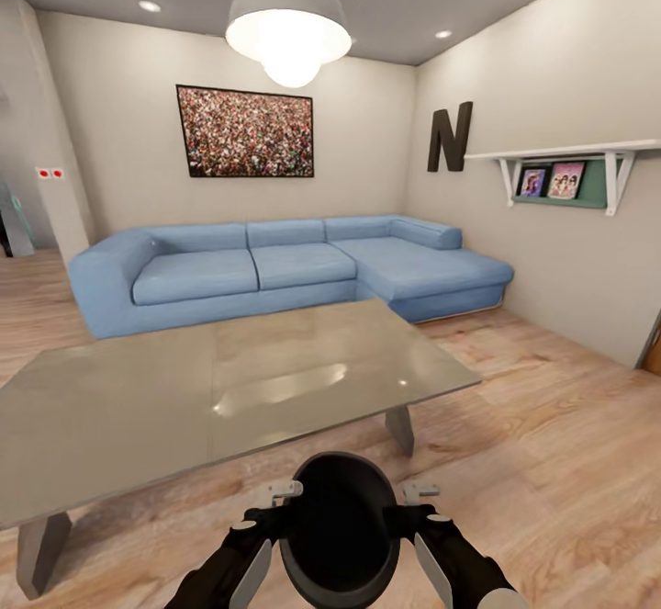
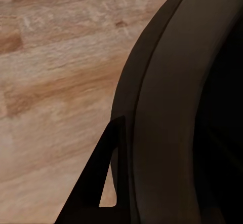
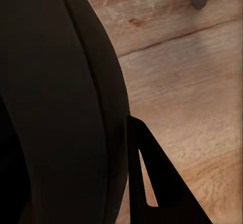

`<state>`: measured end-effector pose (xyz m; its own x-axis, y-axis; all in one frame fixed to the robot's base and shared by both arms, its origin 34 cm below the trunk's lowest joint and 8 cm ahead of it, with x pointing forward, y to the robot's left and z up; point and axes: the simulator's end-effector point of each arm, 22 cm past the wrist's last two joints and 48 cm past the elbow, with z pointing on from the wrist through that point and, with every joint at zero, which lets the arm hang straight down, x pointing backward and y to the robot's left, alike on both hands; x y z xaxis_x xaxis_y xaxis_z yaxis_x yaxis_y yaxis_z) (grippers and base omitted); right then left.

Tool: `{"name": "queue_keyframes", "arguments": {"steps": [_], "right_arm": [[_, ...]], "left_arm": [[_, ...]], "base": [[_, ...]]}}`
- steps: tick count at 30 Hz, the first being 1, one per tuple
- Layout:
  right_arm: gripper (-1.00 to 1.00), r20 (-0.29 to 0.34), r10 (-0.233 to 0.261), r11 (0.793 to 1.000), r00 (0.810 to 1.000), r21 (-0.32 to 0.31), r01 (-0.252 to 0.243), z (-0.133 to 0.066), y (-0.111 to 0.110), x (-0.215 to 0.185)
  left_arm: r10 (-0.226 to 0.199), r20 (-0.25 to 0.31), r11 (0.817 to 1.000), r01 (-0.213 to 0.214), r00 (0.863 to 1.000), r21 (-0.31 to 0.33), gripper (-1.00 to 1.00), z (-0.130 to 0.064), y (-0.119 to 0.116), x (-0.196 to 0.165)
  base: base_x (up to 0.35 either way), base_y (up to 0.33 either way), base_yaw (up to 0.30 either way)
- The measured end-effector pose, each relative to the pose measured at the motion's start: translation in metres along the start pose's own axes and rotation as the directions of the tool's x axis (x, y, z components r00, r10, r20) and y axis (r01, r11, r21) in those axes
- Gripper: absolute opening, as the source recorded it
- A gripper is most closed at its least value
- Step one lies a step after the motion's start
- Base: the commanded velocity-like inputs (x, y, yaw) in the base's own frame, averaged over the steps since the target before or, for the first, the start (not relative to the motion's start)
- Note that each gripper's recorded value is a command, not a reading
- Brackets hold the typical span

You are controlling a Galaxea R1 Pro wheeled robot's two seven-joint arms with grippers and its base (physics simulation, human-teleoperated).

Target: Place each of the two pumpkins and all three candles from the living room inside a cabinet in the living room (use any cabinet), then make sure every cabinet is closed, and position the cauldron so it is next to a table in the living room.

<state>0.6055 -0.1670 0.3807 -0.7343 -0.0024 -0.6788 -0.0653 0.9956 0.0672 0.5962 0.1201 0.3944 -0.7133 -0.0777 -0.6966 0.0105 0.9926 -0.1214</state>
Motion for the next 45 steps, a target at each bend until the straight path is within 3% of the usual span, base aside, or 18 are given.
{"name": "queue_keyframes", "arguments": {"steps": [19, 45], "right_arm": [[-1.00, 0.020, -0.003, 1.000, 1.000, 0.000, 0.003, -0.005, 0.000, -0.009], [-1.00, 0.025, -0.002, 1.000, 1.000, -0.001, 0.002, -0.006, 0.000, -0.011]], "left_arm": [[0.000, 0.019, 1.000, 0.000, 1.000, 0.002, -1.00, -0.005, -0.001, -0.009], [0.002, 0.024, 1.000, -0.002, 1.000, 0.002, -1.00, -0.005, -0.001, -0.011]], "base": [[0.008, -0.010, 0.195], [-0.046, 0.000, 0.014]]}}
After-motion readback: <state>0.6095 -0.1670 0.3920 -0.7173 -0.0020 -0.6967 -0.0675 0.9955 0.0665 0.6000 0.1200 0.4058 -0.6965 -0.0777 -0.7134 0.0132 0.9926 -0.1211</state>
